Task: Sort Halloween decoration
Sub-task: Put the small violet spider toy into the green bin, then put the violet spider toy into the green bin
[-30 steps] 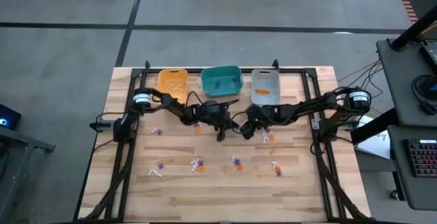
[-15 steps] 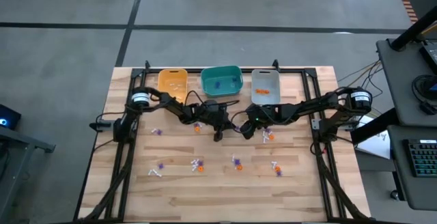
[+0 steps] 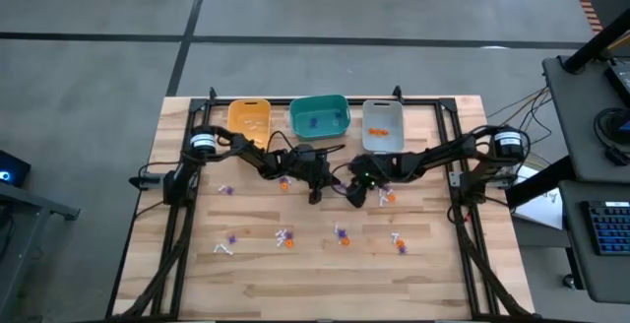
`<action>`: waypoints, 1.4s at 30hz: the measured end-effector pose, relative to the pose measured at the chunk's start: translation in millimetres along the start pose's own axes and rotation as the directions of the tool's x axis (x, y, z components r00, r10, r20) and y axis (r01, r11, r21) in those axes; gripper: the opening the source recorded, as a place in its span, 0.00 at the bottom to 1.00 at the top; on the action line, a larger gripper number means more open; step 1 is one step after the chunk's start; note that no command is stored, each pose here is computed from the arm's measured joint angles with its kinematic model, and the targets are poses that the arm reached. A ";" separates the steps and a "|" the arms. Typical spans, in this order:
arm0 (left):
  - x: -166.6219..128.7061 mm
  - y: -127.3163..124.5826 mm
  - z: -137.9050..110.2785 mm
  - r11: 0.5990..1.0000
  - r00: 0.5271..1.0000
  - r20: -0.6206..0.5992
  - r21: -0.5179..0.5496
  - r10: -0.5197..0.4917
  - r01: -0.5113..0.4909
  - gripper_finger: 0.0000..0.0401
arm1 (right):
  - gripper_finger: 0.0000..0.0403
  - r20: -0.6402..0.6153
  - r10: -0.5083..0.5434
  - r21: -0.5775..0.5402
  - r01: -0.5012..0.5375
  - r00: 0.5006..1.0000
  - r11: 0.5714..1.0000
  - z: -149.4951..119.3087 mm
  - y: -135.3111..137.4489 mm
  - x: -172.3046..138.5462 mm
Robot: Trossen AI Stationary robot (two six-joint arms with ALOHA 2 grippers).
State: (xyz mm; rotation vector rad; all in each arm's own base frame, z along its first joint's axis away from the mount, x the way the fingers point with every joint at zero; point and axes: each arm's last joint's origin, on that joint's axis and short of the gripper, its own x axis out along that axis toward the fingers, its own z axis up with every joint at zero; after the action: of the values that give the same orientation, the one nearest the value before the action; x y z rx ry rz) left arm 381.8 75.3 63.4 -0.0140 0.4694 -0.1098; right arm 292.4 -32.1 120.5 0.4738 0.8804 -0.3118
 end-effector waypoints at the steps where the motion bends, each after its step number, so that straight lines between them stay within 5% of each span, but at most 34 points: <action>1: 0.0 0.0 0.0 1.000 1.000 0.000 0.000 0.000 0.000 0.00 | 0.49 0.001 0.001 -0.057 -0.001 1.000 0.998 0.1 0.1 0.1; 6: 0.1 0.1 -0.3 1.000 1.000 -0.001 -0.018 0.002 -0.002 0.00 | 0.49 0.012 0.016 -0.325 -0.011 1.000 0.946 -0.4 3.5 2.4; 10: 0.2 0.1 -0.4 1.000 1.000 0.002 -0.027 0.003 -0.003 0.00 | 0.49 0.031 0.038 -0.397 -0.023 0.999 0.918 -1.0 4.3 12.4; 18: 0.2 -0.2 -0.3 0.999 1.000 0.004 -0.046 0.002 -0.002 0.00 | 0.47 -0.018 0.009 -0.419 -0.016 1.000 0.908 -13.2 -1.9 36.0; 25: -6.3 -2.0 10.4 0.996 0.999 0.018 -0.076 -0.040 0.042 0.00 | 0.29 -0.029 0.006 -0.427 -0.018 1.000 0.904 -15.1 -3.0 38.8; 32: -28.1 -5.5 45.3 0.996 0.995 0.086 -0.071 -0.046 0.052 0.00 | 0.13 -0.009 0.015 -0.427 -0.017 1.000 0.904 -11.5 -1.2 34.7; 42: -84.1 -19.2 93.1 0.997 0.986 0.162 -0.047 -0.047 0.056 0.00 | 0.04 0.080 0.050 -0.428 -0.011 0.996 0.904 1.3 4.6 19.1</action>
State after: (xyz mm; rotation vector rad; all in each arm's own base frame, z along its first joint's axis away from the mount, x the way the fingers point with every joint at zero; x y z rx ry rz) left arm 347.4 64.3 185.1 -0.0848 0.3102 -0.1462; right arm 306.8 -30.1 107.2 0.0632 0.8238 -0.1024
